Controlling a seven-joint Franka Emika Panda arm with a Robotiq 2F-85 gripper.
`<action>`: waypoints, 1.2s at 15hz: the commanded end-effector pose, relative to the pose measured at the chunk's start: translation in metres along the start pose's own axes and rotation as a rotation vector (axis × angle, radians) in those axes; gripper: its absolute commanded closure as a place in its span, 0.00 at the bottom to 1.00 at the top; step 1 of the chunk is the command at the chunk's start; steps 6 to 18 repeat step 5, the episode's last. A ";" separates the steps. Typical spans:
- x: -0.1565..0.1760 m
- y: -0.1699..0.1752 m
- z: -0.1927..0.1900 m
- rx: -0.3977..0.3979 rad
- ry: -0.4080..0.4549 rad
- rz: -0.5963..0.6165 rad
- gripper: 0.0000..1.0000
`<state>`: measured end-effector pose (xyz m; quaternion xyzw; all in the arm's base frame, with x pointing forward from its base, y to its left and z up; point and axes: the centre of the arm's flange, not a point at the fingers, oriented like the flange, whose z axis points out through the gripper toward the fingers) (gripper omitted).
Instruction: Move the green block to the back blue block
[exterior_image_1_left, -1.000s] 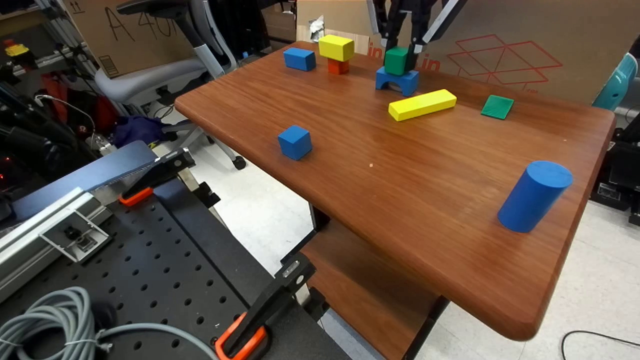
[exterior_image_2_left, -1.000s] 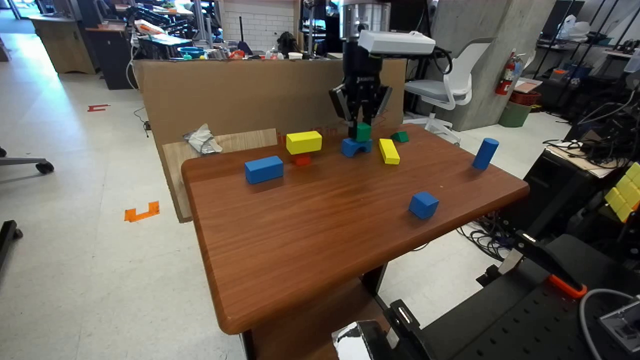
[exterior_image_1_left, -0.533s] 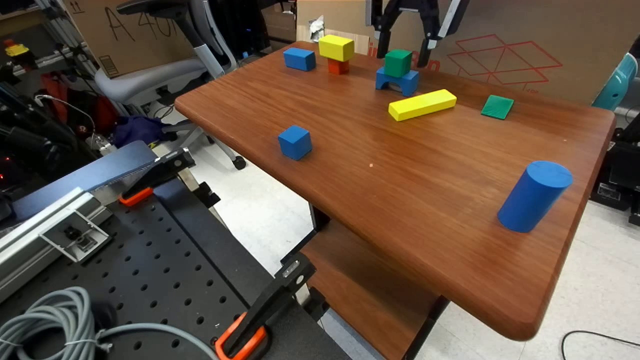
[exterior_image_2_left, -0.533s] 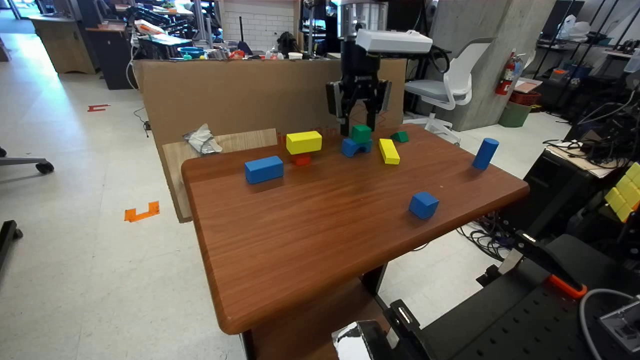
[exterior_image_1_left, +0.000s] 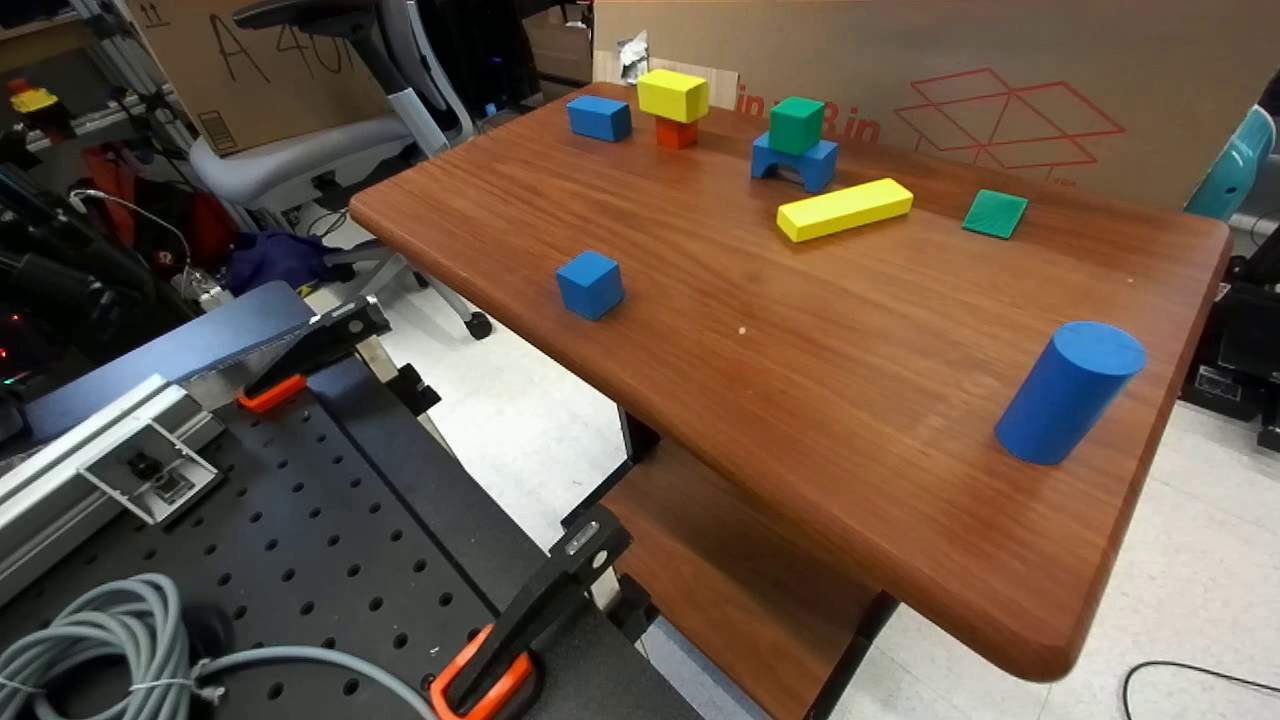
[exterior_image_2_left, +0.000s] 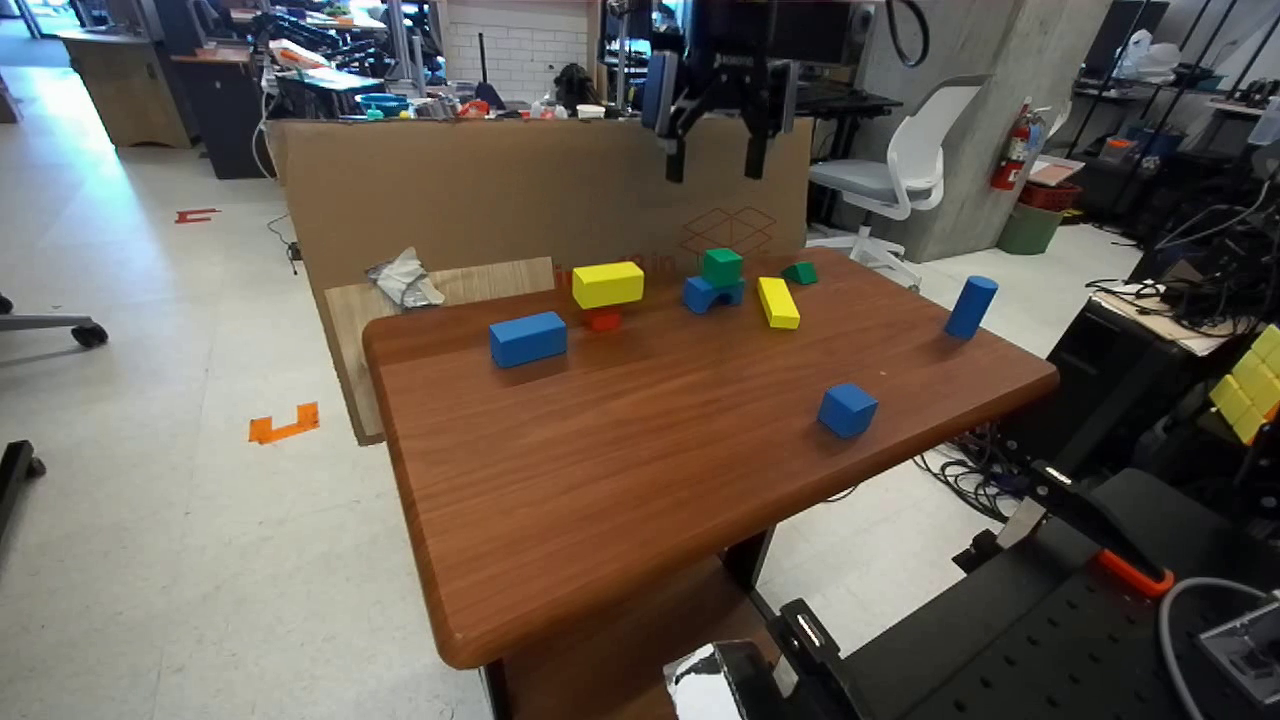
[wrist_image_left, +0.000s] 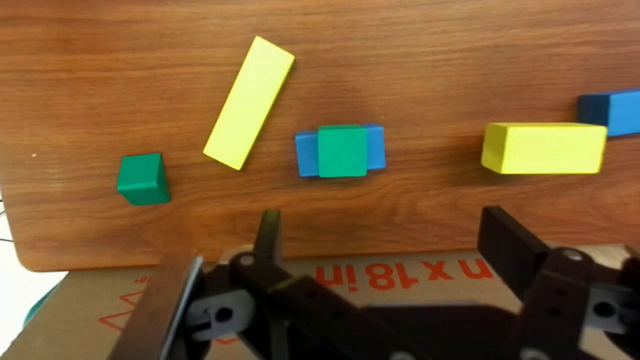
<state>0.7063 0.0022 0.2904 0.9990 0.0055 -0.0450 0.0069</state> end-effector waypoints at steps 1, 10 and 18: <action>-0.070 -0.006 -0.056 0.036 0.034 0.081 0.00; -0.047 -0.004 -0.058 0.024 0.028 0.063 0.00; -0.047 -0.004 -0.058 0.024 0.028 0.063 0.00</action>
